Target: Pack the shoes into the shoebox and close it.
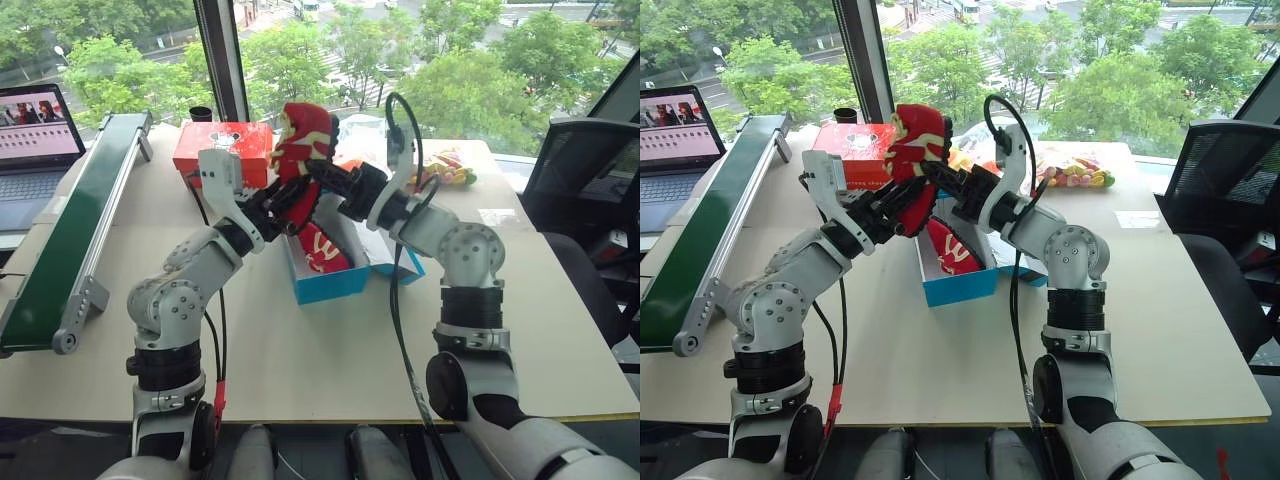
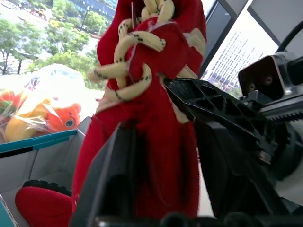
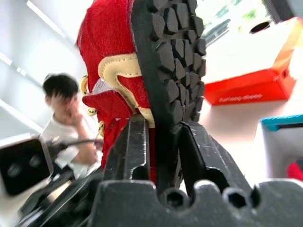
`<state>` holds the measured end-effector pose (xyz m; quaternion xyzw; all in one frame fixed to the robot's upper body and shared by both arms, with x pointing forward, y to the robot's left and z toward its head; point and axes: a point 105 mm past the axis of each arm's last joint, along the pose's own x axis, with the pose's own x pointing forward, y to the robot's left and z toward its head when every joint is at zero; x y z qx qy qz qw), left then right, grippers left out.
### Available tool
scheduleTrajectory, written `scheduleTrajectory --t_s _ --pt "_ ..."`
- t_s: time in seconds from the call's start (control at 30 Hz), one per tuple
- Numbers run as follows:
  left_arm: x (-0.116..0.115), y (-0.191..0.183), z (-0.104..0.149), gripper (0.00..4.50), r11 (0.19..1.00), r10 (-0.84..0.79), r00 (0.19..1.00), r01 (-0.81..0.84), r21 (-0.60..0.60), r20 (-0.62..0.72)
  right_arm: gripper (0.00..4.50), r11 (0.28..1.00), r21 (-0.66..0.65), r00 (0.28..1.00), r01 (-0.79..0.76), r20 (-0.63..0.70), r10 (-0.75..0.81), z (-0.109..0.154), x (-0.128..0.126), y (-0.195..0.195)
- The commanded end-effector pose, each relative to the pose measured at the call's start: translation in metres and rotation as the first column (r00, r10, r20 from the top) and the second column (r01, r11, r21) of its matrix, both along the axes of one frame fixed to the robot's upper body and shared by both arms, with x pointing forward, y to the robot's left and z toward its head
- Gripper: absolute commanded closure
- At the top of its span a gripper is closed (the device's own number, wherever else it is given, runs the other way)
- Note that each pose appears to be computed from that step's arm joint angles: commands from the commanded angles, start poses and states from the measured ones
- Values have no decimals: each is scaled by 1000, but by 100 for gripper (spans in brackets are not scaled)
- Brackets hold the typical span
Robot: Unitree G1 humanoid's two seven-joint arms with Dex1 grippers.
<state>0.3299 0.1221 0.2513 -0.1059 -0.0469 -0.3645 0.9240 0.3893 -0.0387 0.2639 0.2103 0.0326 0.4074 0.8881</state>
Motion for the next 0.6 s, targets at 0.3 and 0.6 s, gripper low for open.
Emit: scheduleTrajectory --t_s 0.3,0.6 --pt "-9 120 1 0 903 313 941 -337 267 126 407 961 -239 980 -141 105 169 -15 -8 21" --pt "-20 103 -11 0 916 300 947 -320 241 115 407 902 -419 976 -106 131 175 -45 25 -6"
